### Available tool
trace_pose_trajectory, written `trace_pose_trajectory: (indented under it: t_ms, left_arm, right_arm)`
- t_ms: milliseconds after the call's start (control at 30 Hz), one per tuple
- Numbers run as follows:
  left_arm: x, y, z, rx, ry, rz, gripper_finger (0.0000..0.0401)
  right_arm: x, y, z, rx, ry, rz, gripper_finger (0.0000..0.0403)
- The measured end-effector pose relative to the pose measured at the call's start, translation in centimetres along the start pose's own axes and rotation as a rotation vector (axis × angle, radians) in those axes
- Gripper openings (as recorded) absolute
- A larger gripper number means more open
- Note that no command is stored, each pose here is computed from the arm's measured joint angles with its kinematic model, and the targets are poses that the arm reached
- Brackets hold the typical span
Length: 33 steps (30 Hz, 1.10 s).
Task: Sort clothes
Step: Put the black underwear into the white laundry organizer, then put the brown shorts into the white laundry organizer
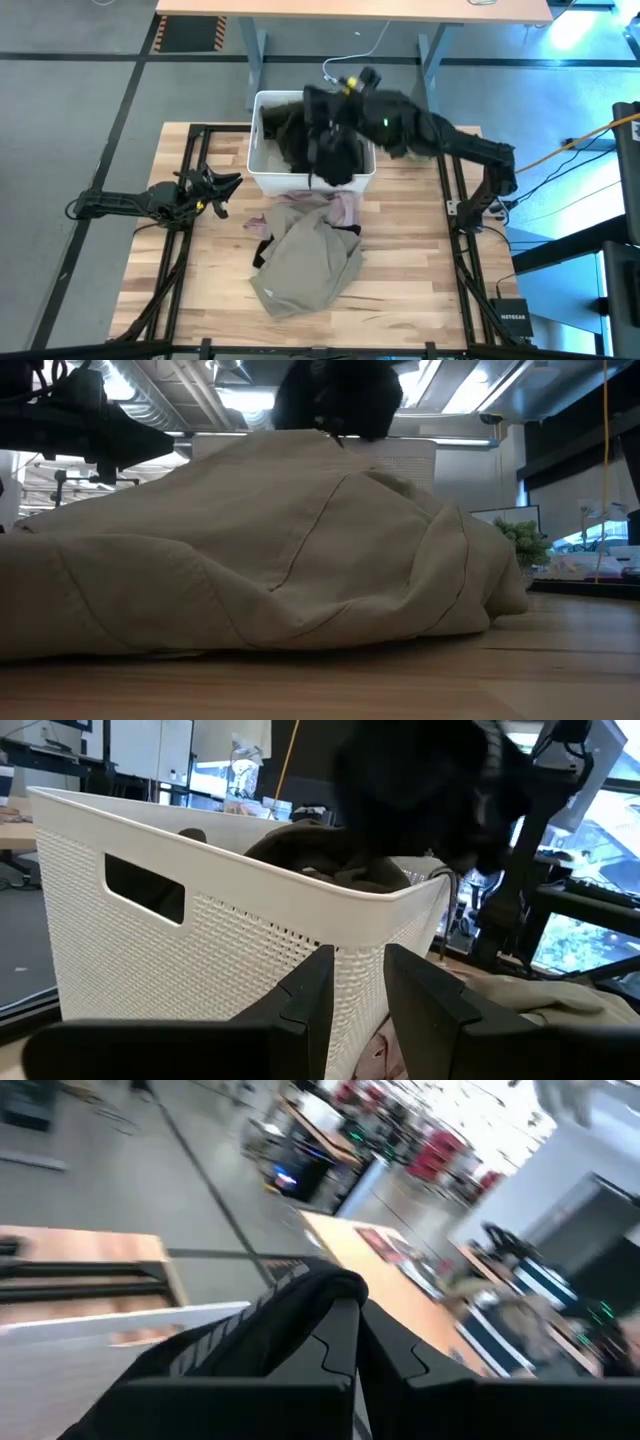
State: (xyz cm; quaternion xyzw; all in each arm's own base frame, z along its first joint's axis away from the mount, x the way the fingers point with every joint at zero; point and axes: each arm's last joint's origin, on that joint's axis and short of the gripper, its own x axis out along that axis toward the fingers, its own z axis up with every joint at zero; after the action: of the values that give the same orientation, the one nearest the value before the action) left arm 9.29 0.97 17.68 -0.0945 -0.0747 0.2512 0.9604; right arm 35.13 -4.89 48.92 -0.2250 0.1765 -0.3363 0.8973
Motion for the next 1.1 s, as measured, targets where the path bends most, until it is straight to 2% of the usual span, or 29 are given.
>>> trace_pose_trajectory:
  t_ms: [133,233,433,633,833,1100]
  left_arm:
    - [0.0,0.0,0.0,0.0,0.0,0.0,0.0086]
    - [0.0,0.0,0.0,0.0,0.001,0.0,0.0086]
    - [0.0,0.0,0.0,0.002,0.004,0.0,0.0086]
    - [0.0,0.0,-0.1,0.004,0.006,0.001,0.0086]
    - [0.0,0.0,-0.1,-0.005,0.006,0.001,0.0086]
    - [0.0,0.0,-0.1,-0.021,0.007,0.002,0.0086]
  right_arm:
    - [2.1,-2.2,-1.4,0.076,0.06,-0.069,0.0015]
    - [3.1,-3.0,-2.6,0.143,0.121,-0.08,0.0034]
    - [3.6,-2.4,-3.9,0.136,0.198,0.051,0.0113]
    - [3.5,-2.0,-3.8,0.141,0.168,0.193,0.0171]
    - [3.5,-1.8,-3.7,0.149,0.147,0.256,0.0181]
    - [3.5,-1.8,-3.7,0.149,0.145,0.26,0.0182]
